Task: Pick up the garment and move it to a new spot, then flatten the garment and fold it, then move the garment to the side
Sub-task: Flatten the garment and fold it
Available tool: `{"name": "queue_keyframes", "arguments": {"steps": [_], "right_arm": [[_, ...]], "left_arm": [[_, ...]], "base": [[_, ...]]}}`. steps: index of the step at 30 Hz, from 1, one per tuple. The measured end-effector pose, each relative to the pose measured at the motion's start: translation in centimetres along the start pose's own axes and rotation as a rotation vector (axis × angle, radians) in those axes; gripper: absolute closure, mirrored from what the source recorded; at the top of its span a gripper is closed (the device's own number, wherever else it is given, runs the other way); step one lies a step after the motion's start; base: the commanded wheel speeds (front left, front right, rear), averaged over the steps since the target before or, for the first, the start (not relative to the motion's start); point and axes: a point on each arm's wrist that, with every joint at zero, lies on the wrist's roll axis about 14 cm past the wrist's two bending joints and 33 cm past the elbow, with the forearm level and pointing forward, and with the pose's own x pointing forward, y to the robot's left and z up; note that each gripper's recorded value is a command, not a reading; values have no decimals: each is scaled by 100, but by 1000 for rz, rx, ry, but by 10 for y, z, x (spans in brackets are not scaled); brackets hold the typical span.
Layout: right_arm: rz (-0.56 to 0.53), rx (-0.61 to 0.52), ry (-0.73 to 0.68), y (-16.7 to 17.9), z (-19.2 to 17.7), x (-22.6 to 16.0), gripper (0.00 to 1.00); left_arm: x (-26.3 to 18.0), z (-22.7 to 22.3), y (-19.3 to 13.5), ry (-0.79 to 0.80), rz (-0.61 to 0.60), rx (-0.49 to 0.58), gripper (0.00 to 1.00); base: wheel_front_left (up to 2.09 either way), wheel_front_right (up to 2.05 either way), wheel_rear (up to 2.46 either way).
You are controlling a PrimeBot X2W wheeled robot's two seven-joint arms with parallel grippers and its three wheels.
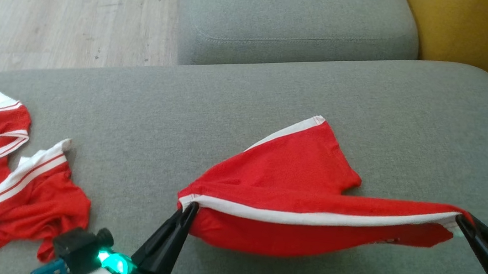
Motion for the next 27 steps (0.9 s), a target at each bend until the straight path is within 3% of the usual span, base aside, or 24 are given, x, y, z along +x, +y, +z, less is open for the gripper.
{"name": "queue_keyframes", "arguments": {"steps": [17,27], "right_arm": [[36,-67,68,-11,-17,68,100],[103,-181,18,-7,7,128,100]], "left_arm": [[18,-15,28,24,67,-108,100],[35,-33,55,94,141,-169,100]], "base": [[0,0,0],[0,0,0]]}}
